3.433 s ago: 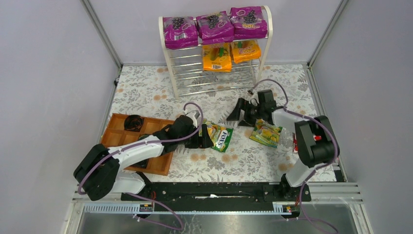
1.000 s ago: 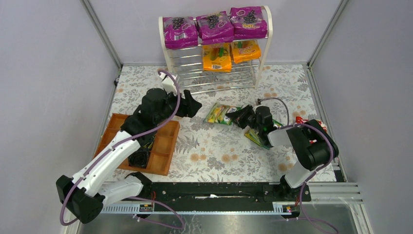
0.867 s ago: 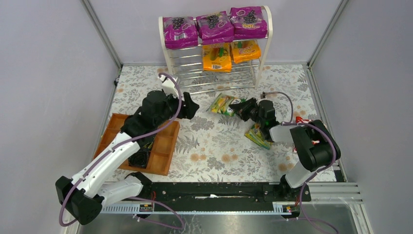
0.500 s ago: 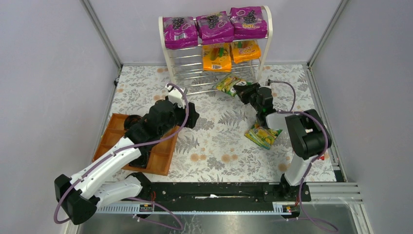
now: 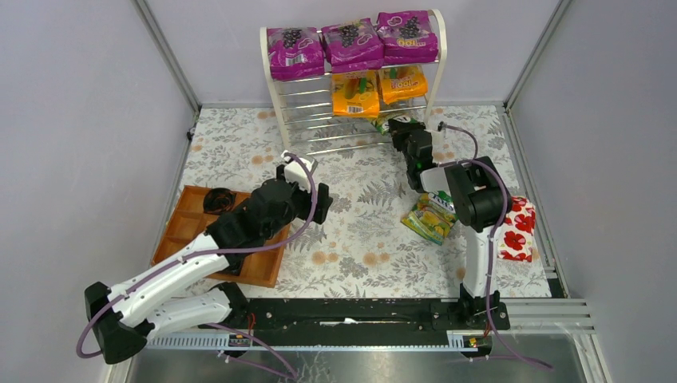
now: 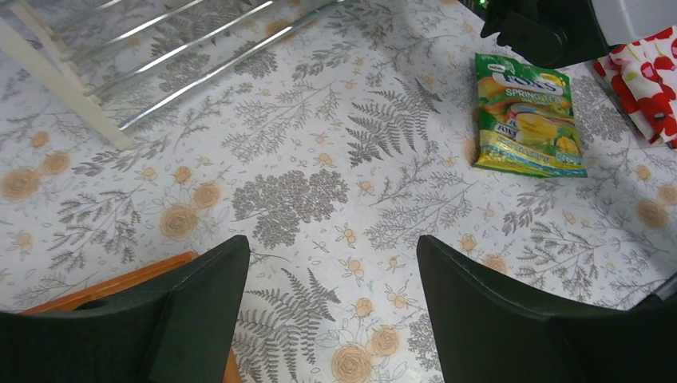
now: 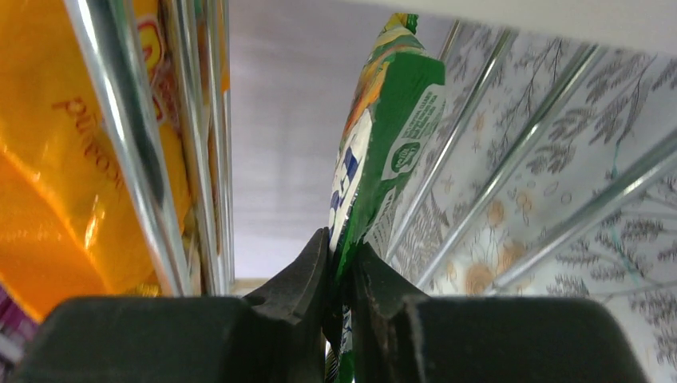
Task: Place and organize the candy bags onto the shelf
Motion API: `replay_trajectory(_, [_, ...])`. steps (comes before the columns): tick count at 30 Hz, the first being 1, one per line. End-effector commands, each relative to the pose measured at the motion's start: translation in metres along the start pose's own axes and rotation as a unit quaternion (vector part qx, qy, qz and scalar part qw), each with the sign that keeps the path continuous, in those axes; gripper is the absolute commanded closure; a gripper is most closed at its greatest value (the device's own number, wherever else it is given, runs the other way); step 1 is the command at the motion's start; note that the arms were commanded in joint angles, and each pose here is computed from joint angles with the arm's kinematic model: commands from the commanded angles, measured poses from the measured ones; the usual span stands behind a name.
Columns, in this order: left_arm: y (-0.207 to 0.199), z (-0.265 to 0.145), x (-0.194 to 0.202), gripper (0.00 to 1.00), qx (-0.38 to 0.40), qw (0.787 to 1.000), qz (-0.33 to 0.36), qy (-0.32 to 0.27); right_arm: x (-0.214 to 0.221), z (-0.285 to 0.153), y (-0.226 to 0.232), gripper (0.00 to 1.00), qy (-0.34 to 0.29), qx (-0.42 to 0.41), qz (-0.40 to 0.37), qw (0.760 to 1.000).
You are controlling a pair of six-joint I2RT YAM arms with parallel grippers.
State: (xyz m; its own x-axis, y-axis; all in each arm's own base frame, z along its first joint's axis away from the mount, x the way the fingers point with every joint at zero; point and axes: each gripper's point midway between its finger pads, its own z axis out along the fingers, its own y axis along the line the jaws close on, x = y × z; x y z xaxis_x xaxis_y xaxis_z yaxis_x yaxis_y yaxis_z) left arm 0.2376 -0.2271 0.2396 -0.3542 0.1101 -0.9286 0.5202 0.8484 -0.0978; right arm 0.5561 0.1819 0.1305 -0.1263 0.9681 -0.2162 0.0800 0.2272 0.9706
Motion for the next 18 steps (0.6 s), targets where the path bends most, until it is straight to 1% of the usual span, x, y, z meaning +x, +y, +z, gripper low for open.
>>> replay_trajectory(1, [0.010,-0.007,-0.019,0.18,-0.027,0.999,0.004,-0.042,-0.037,0.024,0.045,0.89,-0.100,-0.059,0.013,0.993])
replay_trajectory(6, [0.011,-0.008,-0.018,0.15,-0.032,0.998,0.010,-0.044,-0.042,0.042,0.036,0.89,-0.127,-0.049,0.023,0.990])
replay_trajectory(12, [0.012,-0.008,-0.017,0.14,-0.037,0.998,0.013,-0.044,-0.046,0.048,0.011,0.89,-0.152,-0.013,0.014,0.988])
replay_trajectory(18, [0.012,-0.005,-0.015,0.14,-0.039,0.998,0.016,-0.039,-0.038,0.051,-0.013,0.89,-0.146,0.024,0.018,0.989])
